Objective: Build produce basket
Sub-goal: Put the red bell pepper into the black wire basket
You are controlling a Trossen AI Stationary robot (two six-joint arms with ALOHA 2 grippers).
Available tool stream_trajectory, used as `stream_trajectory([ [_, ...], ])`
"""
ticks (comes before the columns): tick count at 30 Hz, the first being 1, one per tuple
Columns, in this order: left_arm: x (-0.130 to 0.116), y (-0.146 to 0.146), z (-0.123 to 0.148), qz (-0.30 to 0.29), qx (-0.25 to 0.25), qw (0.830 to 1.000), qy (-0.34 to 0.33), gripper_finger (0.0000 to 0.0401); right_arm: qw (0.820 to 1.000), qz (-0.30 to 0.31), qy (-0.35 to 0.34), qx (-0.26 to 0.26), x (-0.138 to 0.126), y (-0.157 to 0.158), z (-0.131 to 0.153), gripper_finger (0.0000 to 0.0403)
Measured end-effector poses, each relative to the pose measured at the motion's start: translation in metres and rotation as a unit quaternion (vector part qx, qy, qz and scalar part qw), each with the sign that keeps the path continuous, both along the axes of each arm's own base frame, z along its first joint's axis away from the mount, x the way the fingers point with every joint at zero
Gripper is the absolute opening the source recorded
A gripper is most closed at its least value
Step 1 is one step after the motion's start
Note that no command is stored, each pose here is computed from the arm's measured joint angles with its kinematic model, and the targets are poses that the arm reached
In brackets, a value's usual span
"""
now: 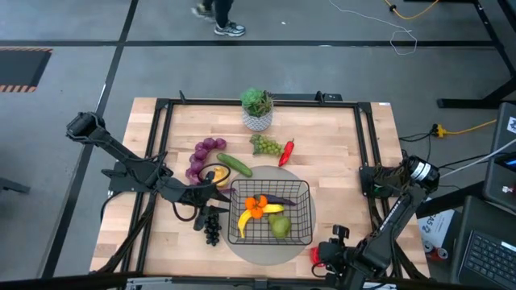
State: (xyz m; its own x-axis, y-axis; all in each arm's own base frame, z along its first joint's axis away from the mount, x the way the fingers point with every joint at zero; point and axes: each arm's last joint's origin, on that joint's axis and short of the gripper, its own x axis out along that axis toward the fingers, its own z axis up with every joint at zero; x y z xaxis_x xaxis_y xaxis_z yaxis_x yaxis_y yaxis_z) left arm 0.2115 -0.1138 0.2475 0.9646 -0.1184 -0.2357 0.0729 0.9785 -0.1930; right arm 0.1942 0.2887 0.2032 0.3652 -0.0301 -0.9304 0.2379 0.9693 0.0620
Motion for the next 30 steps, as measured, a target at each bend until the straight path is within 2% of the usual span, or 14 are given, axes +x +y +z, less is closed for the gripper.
stream_trajectory([
  [6, 0.0, 0.0, 0.0, 0.0, 0.0, 1.0, 0.0, 0.0134, 1.0, 0.001, 0.0, -0.001, 0.0, 0.0, 0.0, 0.0143],
  [10, 0.0, 0.0, 0.0, 0.0, 0.0, 1.0, 0.0, 0.0134, 1.0, 0.0, -0.002, -0.002, 0.0, 0.0, 0.0, 0.0128],
  [13, 0.0, 0.0, 0.0, 0.0, 0.0, 1.0, 0.0, 0.0134, 1.0, 0.0, -0.002, -0.003, 0.0, 0.0, 0.0, 0.0098],
  [19, 0.0, 0.0, 0.0, 0.0, 0.0, 1.0, 0.0, 0.0134, 1.0, 0.001, -0.006, -0.011, 0.0, -0.001, 0.0, 0.0014],
  [27, 0.0, 0.0, 0.0, 0.0, 0.0, 1.0, 0.0, 0.0133, 0.999, 0.003, 0.015, -0.031, -0.003, -0.005, 0.004, 0.0007],
  [30, 0.0, 0.0, 0.0, 0.0, 0.0, 1.0, 0.0, 0.0133, 0.999, 0.024, 0.017, -0.04, -0.002, -0.003, 0.014, 0.0007],
])
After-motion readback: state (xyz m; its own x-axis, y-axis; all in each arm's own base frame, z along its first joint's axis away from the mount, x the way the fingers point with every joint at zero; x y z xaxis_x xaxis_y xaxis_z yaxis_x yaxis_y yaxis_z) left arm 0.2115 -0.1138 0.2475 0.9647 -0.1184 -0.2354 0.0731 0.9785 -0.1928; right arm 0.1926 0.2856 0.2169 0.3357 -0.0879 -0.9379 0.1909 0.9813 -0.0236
